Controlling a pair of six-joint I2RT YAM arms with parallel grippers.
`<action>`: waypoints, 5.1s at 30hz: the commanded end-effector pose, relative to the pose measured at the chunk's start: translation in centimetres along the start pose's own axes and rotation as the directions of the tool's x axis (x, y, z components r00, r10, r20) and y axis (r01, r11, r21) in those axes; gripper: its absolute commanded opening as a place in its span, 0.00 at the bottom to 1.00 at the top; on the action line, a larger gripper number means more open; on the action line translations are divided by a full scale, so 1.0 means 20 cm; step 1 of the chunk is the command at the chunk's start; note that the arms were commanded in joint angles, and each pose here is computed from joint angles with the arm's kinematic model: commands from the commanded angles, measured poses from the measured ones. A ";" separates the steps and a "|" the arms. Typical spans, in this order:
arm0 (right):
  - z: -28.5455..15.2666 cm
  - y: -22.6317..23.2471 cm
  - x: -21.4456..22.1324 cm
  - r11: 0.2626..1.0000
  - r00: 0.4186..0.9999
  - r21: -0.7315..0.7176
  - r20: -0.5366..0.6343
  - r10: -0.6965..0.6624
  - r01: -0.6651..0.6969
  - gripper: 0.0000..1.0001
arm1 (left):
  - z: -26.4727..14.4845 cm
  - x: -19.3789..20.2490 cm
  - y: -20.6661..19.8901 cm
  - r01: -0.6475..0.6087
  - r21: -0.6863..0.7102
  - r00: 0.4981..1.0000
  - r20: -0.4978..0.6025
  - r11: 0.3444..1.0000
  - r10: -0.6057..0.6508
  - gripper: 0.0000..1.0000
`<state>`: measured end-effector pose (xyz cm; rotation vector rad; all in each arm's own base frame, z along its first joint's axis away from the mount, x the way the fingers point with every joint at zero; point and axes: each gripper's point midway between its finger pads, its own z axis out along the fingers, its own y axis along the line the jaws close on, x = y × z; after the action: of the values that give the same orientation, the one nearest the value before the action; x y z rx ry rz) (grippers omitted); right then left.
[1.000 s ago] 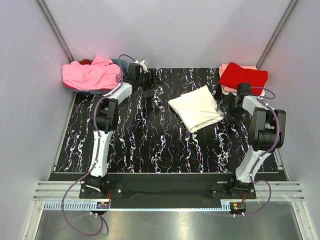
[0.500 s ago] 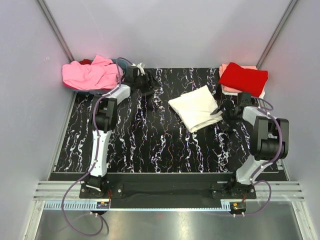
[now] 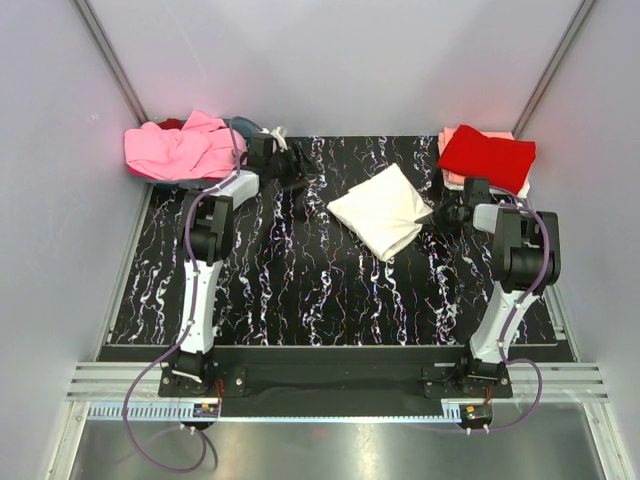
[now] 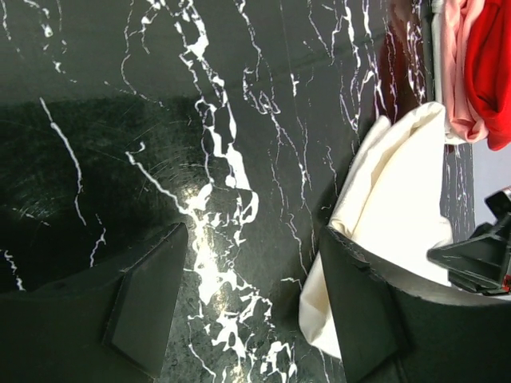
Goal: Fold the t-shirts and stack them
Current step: Neatly place the folded tshirt to the corner, then reset both grippers
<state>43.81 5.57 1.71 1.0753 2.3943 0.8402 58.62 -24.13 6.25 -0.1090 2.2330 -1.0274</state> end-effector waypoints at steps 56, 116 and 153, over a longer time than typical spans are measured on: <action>-1.00 0.73 -1.57 0.816 0.581 0.233 0.602 -0.548 0.528 0.00 | -0.08 -0.17 -0.13 0.025 0.163 0.997 0.074 0.986 -0.038 0.72; -0.49 0.09 -1.99 0.899 0.544 0.342 0.716 -0.437 0.273 0.61 | -0.10 -0.18 -0.11 0.041 0.174 0.995 0.078 0.984 -0.055 0.72; -0.19 0.58 -1.22 0.879 0.745 0.119 0.487 -0.456 0.461 0.36 | -0.18 -0.22 -0.10 0.056 0.194 0.991 0.112 0.979 -0.079 0.72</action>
<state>63.65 -7.53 14.35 0.5526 2.0649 0.3380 59.05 -21.87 6.55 -0.2330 2.1424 -1.2027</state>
